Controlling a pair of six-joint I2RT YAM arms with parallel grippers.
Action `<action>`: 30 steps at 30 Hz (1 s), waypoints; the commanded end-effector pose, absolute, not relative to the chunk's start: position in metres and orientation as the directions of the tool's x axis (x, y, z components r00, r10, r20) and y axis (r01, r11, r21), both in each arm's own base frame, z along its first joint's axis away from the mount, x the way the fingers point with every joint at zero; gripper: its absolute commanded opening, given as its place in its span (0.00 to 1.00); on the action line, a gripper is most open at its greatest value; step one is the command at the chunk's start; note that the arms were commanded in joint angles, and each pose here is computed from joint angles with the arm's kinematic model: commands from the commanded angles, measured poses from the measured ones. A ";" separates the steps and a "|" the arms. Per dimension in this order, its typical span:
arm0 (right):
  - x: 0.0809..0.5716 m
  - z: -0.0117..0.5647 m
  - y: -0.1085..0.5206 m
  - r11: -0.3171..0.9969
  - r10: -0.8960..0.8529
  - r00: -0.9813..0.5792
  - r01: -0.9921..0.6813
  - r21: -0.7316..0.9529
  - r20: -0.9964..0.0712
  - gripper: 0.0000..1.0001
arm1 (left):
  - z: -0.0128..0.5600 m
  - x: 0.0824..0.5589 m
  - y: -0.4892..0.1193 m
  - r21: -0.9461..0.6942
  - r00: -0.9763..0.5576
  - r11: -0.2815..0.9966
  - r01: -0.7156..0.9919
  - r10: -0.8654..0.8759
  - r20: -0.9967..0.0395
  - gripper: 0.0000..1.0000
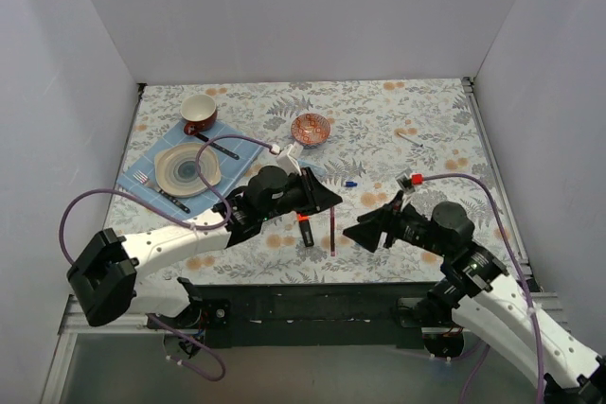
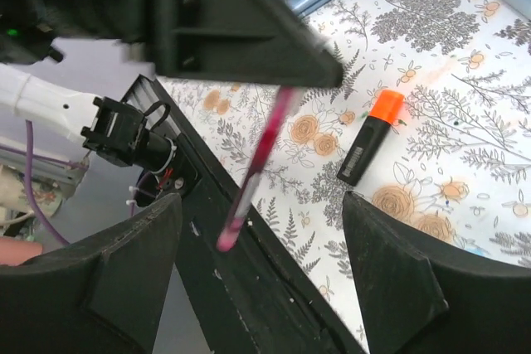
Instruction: Insert the pens into the pen caps
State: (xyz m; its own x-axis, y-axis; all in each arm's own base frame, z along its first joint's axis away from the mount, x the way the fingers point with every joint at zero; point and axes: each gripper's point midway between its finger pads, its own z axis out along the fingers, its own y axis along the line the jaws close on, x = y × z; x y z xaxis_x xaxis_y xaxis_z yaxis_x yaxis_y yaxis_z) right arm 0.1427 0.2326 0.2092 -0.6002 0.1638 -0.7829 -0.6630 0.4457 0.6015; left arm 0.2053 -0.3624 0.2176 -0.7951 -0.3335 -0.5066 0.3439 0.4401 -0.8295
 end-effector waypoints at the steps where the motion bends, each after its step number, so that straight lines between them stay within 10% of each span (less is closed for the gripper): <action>1: 0.134 0.197 0.202 0.534 0.242 -0.605 -0.570 0.624 -0.759 0.84 | 0.168 0.225 -0.352 -0.740 -0.821 0.628 0.242 -0.273 -0.501 0.00; 15: 0.133 0.187 0.181 0.624 0.250 -0.621 -0.483 0.614 -0.743 0.84 | 0.080 0.268 -0.360 -0.636 -0.840 0.769 0.064 -0.302 -0.450 0.00; 30: 0.136 0.179 0.173 0.651 0.301 -0.645 -0.399 0.645 -0.703 0.84 | 0.050 0.275 -0.338 -0.568 -0.821 0.823 -0.011 -0.332 -0.464 0.26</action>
State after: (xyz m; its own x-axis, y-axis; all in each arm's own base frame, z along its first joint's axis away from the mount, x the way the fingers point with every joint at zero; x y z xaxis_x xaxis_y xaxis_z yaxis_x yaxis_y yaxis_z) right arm 0.1307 0.1756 0.1616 -0.6697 0.2484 -0.6999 -0.4147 0.6568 0.6298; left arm 0.2705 -0.3457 0.0504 -0.8374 -0.3157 -0.4463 0.0090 0.8084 -0.5886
